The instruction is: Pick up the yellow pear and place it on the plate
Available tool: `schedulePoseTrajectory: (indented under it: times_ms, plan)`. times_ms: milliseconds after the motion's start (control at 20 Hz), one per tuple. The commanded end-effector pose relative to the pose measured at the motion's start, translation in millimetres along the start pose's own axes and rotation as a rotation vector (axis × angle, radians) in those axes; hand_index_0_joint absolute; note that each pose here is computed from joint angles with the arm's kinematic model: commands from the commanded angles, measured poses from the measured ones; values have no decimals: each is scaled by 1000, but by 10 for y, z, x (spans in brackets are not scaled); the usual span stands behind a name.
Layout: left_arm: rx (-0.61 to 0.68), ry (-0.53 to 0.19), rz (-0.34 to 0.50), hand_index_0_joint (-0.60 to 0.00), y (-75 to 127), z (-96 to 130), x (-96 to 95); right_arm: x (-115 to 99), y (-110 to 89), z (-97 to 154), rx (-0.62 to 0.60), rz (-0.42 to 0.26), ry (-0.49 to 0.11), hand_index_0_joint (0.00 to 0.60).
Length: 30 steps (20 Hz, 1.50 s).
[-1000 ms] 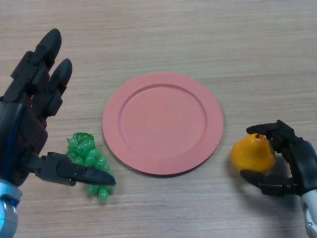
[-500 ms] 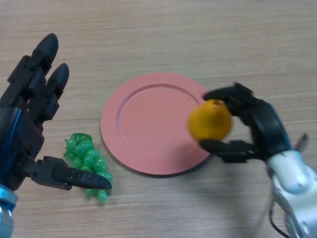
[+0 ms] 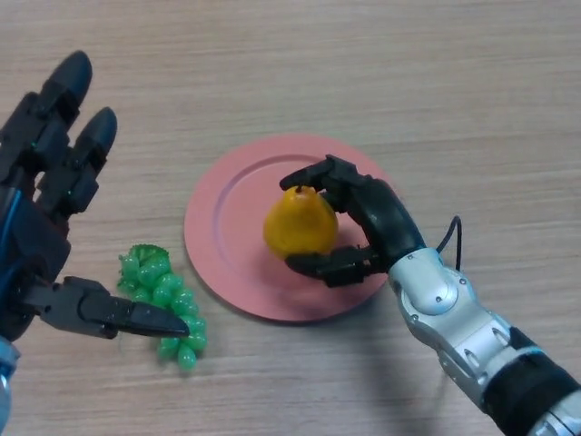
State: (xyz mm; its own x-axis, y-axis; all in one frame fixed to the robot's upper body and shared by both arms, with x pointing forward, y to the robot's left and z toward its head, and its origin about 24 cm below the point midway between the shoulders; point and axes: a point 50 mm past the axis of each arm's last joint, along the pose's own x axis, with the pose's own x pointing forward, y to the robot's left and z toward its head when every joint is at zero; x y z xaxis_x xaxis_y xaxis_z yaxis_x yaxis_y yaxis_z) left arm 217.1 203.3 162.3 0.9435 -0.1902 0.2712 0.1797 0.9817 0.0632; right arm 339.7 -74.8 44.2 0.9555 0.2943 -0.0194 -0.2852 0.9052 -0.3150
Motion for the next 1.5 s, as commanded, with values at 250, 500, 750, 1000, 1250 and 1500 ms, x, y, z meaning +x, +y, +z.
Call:
schedulePoseTrajectory:
  times_ms: [250, 500, 750, 1000, 1250, 1500]
  plan:
    - [82, -170, 23, 0, 130, 264, 8, 213, -146, 435, -70, -108, -223, 400]
    - [116, -233, 55, 0, 112, 303, 28, 207, -177, 505, -54, -125, -259, 0]
    - [107, -229, 58, 0, 82, 327, -19, 135, -244, 666, 8, -116, -292, 0]
    - [103, -259, 69, 0, 94, 314, -66, -360, -487, 910, 76, -99, -319, 0]
    - [133, -203, 41, 0, 75, 273, 4, -998, -711, 974, 95, -101, -307, 0]
    - [156, -199, 22, 0, 35, 269, 70, -1445, -910, 1023, 16, -186, -332, 0]
